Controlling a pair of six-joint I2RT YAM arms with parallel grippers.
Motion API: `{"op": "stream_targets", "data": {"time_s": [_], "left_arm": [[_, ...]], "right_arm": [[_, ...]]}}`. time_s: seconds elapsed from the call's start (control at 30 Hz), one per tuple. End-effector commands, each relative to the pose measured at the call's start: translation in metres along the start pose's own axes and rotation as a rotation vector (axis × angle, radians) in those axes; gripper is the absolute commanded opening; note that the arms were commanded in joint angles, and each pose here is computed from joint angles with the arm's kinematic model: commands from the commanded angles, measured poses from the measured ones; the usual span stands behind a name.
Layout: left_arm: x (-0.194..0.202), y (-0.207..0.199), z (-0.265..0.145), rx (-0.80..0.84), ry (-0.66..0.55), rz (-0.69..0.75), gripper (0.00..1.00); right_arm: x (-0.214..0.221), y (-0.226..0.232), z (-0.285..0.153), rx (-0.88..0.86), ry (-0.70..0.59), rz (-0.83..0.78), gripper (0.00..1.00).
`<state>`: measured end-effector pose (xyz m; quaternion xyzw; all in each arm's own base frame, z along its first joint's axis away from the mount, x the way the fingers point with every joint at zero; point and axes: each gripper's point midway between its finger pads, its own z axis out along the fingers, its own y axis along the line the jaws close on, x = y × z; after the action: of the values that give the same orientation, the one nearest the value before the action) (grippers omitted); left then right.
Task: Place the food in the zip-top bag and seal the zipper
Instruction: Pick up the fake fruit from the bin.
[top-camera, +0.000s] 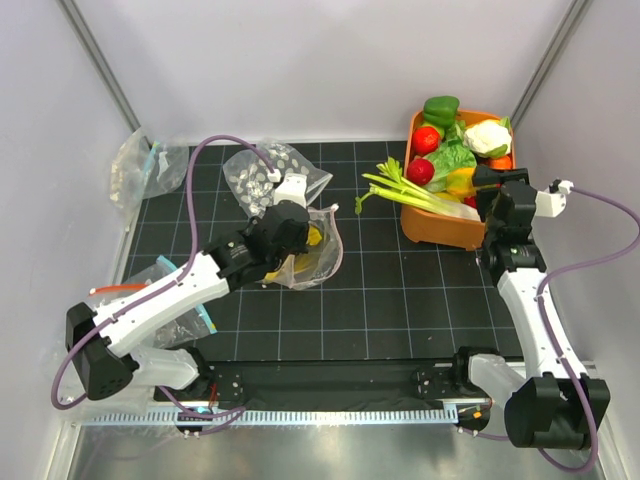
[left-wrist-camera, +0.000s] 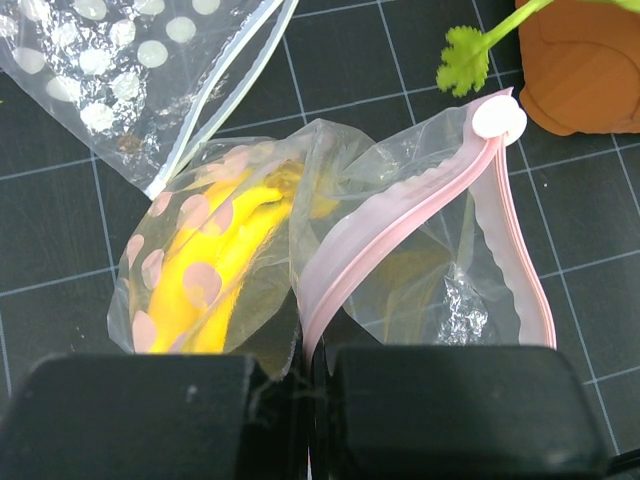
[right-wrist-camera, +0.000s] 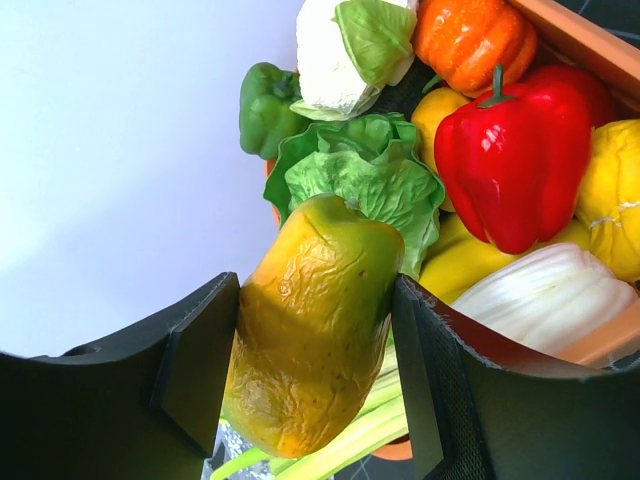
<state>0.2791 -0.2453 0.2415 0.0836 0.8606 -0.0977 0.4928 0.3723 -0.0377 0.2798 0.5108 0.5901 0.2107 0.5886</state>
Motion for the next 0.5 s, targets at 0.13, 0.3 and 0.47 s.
{"op": "stream_targets", "data": {"time_s": [0.13,0.3,0.47], "left_arm": [[-0.019,-0.003,-0.011,0.033,-0.066,-0.051,0.0],[-0.02,-0.002,-0.012,0.035,-0.07,-0.053,0.0],[-0.02,-0.002,-0.014,0.041,-0.075,-0.055,0.0]], "right_arm": [[-0.009,0.009,-0.011,-0.032,-0.02,-0.073,0.37],[-0.012,0.006,-0.014,-0.035,-0.033,-0.101,0.37],[-0.011,0.011,-0.02,-0.076,-0.019,-0.138,0.36]]}}
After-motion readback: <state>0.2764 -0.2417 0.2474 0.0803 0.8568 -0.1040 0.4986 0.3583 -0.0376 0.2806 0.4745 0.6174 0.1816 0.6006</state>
